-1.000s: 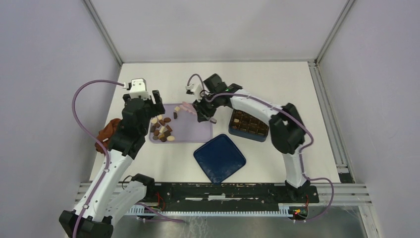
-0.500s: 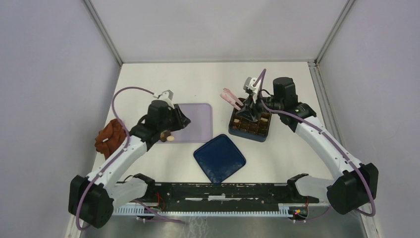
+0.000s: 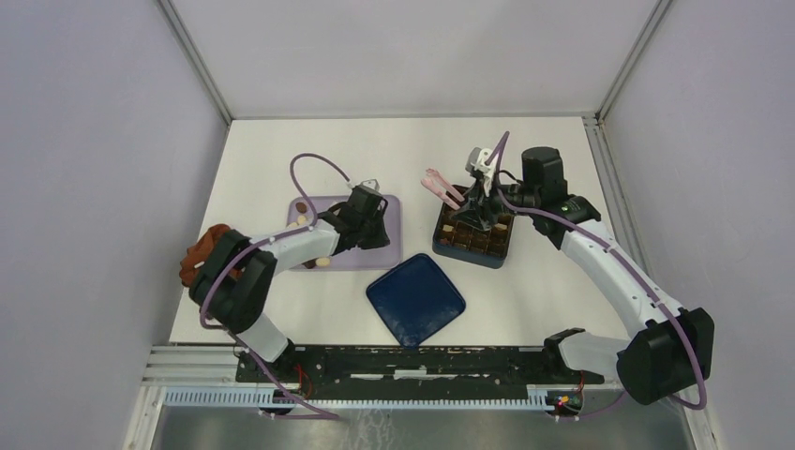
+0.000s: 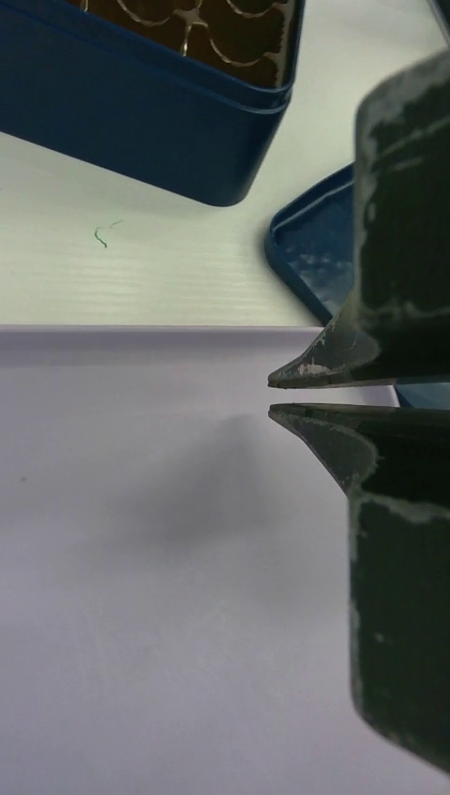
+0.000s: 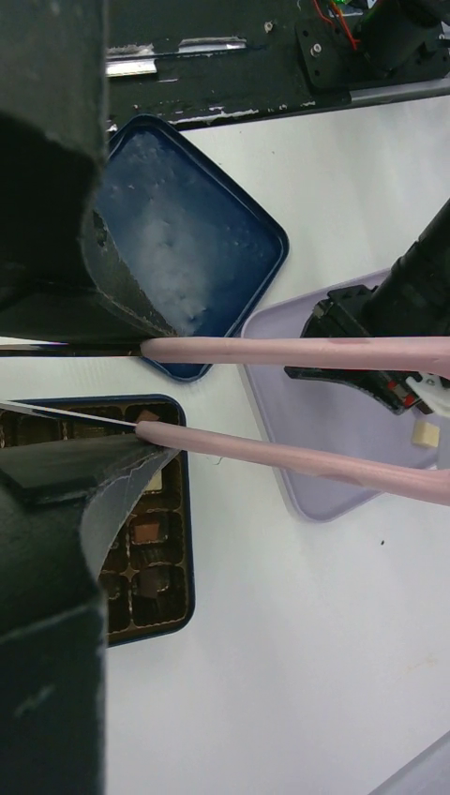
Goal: Pack the chocolate
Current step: Move the plate to the center of the board.
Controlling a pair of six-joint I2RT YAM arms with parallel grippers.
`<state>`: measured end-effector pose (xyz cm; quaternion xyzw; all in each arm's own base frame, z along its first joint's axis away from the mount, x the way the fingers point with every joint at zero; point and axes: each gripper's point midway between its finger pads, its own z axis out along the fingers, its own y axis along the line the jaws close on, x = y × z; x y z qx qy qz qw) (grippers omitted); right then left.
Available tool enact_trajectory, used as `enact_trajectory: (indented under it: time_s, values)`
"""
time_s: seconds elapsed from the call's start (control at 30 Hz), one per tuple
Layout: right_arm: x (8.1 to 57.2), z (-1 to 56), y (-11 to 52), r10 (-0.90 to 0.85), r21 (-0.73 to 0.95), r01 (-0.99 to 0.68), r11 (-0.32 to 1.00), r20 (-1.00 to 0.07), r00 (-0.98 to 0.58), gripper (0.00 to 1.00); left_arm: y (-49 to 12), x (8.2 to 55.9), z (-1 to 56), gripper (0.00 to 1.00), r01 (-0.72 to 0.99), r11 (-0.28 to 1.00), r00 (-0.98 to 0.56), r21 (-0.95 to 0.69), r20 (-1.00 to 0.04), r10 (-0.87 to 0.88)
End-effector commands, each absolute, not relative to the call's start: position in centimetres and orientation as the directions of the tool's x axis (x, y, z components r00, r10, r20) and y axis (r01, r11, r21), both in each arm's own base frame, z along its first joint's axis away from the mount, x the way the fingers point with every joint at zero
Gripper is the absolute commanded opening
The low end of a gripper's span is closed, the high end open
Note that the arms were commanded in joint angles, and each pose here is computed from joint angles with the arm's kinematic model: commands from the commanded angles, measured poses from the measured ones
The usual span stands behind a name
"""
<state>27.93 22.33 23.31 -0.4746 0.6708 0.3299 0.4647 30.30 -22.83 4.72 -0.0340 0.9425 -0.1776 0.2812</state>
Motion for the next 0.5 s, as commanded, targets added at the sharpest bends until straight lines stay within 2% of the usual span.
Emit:
enact_trajectory:
  time_s: [0.0, 0.47]
  values:
    - [27.8, 25.0, 22.2, -0.305, -0.061, -0.949, 0.310, -0.951, -0.039, 0.41, -25.3, 32.4, 5.2, 0.16, 0.057, 0.930, -0.817, -0.363, -0.552, -0.166]
    - [28.1, 25.0, 21.6, -0.304, -0.053, -0.946, 0.320, -0.951, -0.049, 0.41, -30.3, 31.2, 2.5, 0.16, 0.120, 0.914, -0.862, -0.387, -0.498, -0.098]
